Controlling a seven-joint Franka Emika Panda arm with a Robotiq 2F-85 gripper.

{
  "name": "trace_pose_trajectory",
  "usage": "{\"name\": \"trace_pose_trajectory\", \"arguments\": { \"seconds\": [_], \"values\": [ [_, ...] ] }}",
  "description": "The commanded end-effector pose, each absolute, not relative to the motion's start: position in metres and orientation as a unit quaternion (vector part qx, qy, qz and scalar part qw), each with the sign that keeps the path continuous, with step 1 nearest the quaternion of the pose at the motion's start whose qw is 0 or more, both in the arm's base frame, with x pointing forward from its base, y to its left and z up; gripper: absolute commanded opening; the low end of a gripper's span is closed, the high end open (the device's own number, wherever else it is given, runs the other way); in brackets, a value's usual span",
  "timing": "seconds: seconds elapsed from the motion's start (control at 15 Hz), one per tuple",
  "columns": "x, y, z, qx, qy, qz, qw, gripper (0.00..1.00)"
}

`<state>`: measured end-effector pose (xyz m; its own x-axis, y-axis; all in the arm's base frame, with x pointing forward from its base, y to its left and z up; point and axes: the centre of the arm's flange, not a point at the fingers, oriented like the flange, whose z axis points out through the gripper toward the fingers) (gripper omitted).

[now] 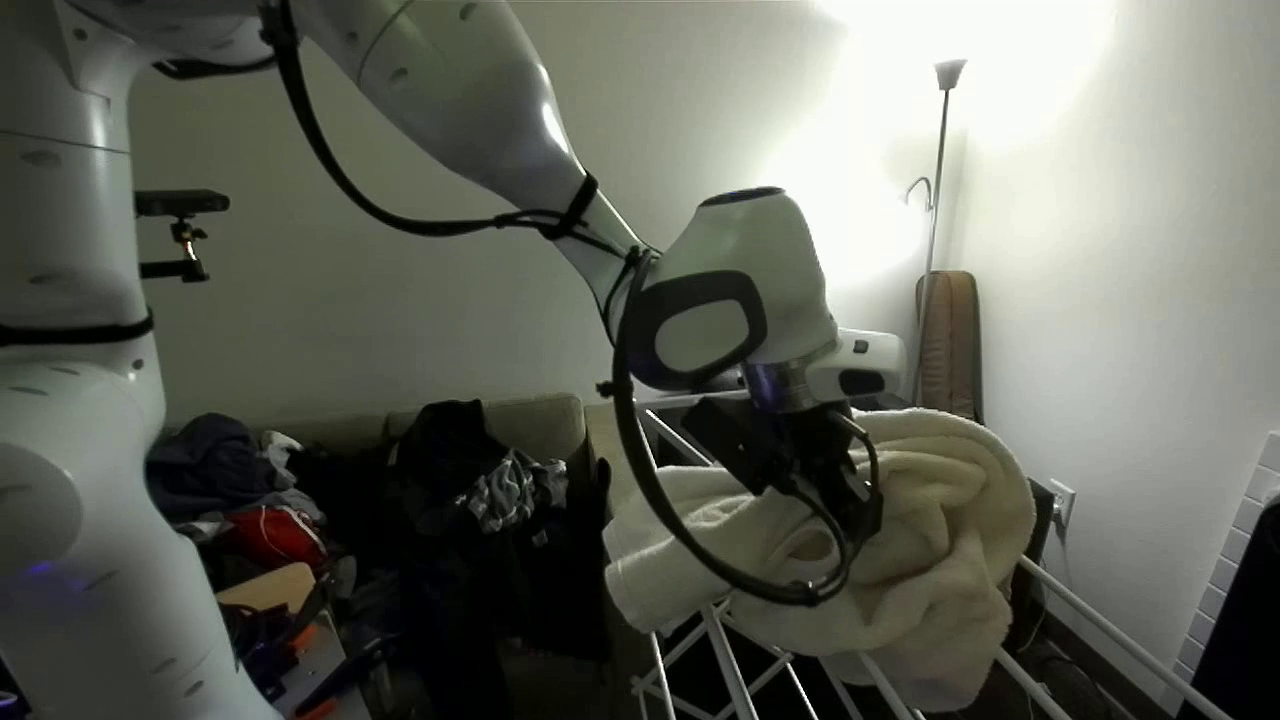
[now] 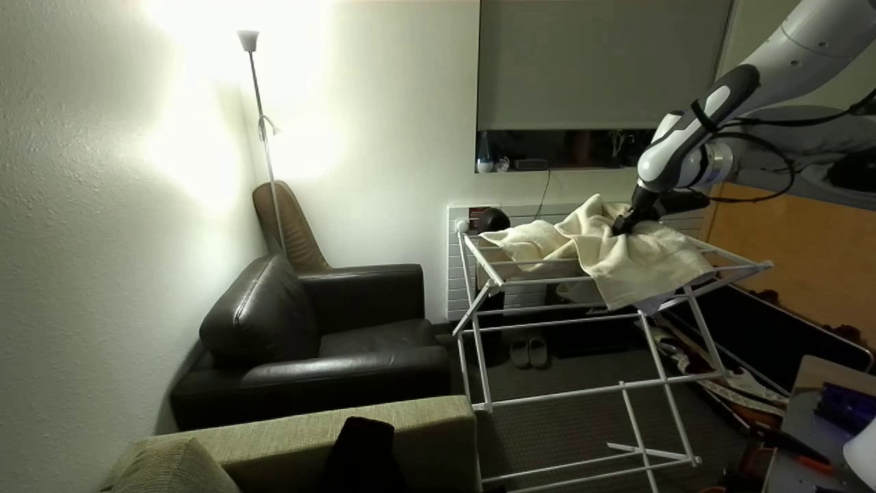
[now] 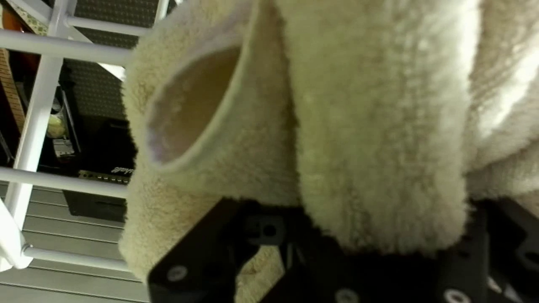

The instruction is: Take the towel and put it on the couch

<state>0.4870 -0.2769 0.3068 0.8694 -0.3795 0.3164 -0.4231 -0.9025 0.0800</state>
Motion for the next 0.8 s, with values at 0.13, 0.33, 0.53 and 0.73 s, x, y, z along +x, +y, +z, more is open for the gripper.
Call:
{"name": "trace_pose_trajectory", "arguments": {
  "seconds": [0.13, 0.33, 0.53, 0.73],
  "values": [
    [0.514, -0.223, 0.373, 0.970, -0.193, 0.123, 0.085, 0.05],
    [0.531, -0.201, 0.397, 0.972, -0.179, 0.121, 0.088, 0.06],
    [0.548, -0.177, 0.416, 0.976, -0.161, 0.116, 0.094, 0.05],
    [0.564, -0.154, 0.427, 0.979, -0.137, 0.110, 0.106, 0.05]
  ]
}}
